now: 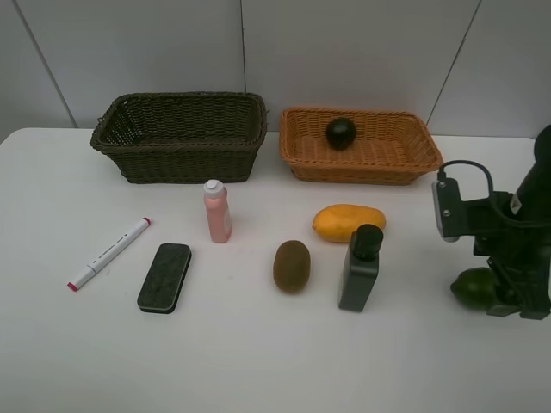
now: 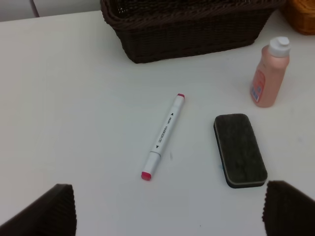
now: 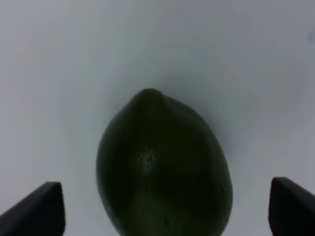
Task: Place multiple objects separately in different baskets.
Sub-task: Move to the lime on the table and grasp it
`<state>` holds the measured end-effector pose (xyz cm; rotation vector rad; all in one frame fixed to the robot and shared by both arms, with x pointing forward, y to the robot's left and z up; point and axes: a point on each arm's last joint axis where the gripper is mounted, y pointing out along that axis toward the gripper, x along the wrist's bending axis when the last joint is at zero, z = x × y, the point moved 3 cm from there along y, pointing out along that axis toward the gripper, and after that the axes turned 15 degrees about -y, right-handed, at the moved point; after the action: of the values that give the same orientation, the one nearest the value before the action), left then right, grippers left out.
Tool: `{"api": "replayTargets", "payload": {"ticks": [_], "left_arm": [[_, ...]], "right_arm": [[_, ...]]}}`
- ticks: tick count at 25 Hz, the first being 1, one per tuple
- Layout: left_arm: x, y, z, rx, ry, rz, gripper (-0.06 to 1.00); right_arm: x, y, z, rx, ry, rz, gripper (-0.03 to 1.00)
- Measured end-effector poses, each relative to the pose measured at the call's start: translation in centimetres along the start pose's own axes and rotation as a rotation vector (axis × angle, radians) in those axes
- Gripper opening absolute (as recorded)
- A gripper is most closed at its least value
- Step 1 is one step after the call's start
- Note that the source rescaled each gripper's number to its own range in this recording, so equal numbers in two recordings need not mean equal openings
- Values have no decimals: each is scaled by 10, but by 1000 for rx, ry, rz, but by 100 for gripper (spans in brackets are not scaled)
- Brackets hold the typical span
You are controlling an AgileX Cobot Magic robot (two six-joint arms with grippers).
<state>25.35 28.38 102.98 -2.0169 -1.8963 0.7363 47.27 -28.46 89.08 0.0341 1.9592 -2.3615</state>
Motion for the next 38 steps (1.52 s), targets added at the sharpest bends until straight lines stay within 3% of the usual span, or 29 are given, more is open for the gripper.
{"api": "replayTargets", "payload": {"ticks": [11, 14, 17, 20, 38], "left_arm": [[0, 0, 0, 0, 0, 0, 100], [0, 0, 0, 0, 0, 0, 100], [0, 0, 0, 0, 0, 0, 100], [0, 0, 0, 0, 0, 0, 100], [0, 0, 0, 0, 0, 0, 100]], "right_arm": [[-1, 23, 0, -1, 9, -63, 99], [-2, 25, 3, 10, 2, -64, 94], [-2, 26, 4, 12, 2, -66, 80], [-2, 26, 4, 12, 0, -64, 47], [-2, 26, 4, 12, 4, -66, 48]]}}
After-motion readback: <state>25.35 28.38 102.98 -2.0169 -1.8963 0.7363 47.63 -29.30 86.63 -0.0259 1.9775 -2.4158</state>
